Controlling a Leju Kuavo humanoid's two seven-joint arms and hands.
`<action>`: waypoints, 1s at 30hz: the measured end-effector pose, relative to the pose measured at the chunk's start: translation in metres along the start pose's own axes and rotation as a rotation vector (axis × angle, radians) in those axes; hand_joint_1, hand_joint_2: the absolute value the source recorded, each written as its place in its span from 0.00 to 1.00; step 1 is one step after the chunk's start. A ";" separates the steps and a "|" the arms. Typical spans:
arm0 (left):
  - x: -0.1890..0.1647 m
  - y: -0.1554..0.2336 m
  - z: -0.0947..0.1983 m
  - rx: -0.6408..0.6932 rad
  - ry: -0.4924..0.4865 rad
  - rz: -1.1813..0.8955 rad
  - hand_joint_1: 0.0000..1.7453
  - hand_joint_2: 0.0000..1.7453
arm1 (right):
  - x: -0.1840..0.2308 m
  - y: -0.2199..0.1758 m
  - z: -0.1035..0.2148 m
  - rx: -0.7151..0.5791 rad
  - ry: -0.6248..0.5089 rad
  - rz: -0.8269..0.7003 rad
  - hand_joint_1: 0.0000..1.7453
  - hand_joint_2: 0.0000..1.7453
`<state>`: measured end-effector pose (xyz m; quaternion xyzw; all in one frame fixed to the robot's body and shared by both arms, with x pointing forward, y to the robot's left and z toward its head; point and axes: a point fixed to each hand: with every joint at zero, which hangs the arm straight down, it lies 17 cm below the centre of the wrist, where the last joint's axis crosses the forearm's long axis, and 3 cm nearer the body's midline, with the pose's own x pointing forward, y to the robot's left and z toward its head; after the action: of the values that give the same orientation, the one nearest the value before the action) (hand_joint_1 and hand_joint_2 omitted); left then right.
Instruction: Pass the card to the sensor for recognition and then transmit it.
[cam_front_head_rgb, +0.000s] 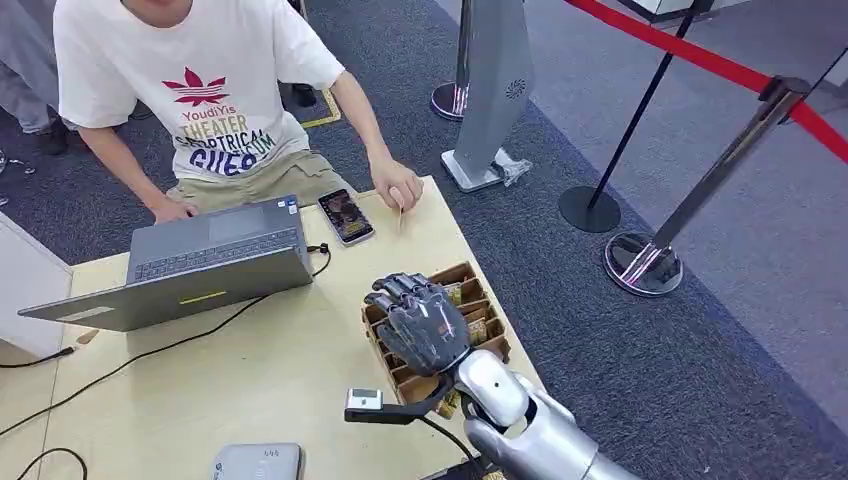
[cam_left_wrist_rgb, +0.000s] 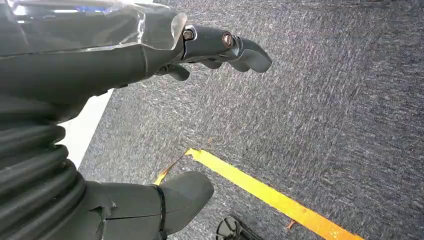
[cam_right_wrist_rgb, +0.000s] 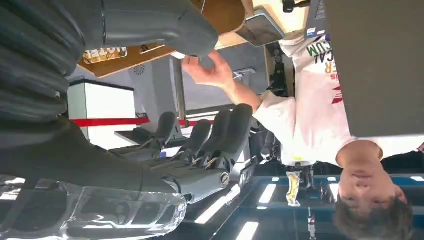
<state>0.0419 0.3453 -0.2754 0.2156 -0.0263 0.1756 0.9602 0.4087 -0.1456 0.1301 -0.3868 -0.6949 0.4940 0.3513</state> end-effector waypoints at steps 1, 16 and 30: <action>0.000 0.000 0.000 0.000 0.000 0.002 0.00 1.00 | 0.000 0.001 0.000 0.002 -0.001 0.001 0.52 1.00; 0.004 0.001 0.001 0.009 -0.015 -0.013 0.00 1.00 | -0.011 0.014 0.003 0.040 0.032 0.009 0.53 1.00; 0.006 0.002 0.001 0.016 -0.020 -0.017 0.00 1.00 | -0.021 0.017 0.006 0.055 0.064 0.020 0.56 1.00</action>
<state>0.0467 0.3488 -0.2730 0.2251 -0.0328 0.1654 0.9596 0.4162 -0.1629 0.1096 -0.3995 -0.6657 0.5038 0.3788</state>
